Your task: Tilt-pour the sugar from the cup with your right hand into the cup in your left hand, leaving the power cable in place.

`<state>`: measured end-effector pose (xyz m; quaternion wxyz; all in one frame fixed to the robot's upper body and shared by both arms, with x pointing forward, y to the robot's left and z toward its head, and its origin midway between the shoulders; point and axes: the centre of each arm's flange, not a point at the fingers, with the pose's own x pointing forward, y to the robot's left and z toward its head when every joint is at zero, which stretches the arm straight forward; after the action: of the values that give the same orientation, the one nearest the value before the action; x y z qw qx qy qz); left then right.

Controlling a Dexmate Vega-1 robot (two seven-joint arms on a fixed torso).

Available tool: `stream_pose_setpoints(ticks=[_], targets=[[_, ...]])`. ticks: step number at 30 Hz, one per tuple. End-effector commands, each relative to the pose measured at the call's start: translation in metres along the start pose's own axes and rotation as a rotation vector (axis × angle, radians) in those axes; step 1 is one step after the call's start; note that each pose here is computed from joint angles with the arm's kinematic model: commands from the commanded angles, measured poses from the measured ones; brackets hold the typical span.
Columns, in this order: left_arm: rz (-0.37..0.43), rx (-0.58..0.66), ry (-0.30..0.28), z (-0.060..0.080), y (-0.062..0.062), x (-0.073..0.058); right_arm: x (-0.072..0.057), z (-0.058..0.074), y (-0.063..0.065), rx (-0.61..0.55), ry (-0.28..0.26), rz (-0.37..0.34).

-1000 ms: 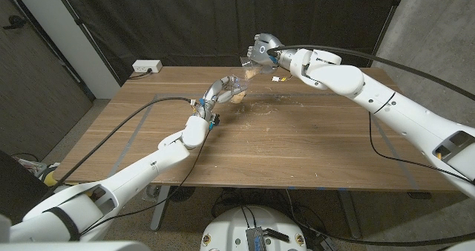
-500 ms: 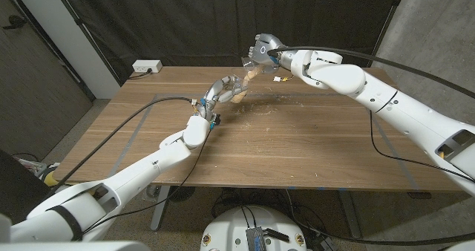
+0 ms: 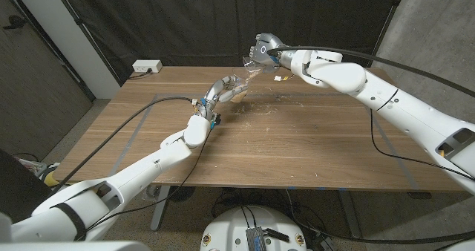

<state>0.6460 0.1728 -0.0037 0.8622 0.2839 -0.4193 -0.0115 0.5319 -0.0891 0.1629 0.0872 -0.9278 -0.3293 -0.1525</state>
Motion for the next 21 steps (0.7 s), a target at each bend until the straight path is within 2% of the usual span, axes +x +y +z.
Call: stream_pose_setpoints(ticks=[1, 21], targets=[[0.003, -0.002, -0.007, -0.0030, 0.0021, 0.0013, 0.0044, 0.0004, -0.0006, -0.020, -0.001, -0.001], [0.009, -0.005, -0.013, -0.0052, 0.0035, -0.0016, 0.0067, 0.0044, -0.0035, -0.077, -0.022, -0.003]])
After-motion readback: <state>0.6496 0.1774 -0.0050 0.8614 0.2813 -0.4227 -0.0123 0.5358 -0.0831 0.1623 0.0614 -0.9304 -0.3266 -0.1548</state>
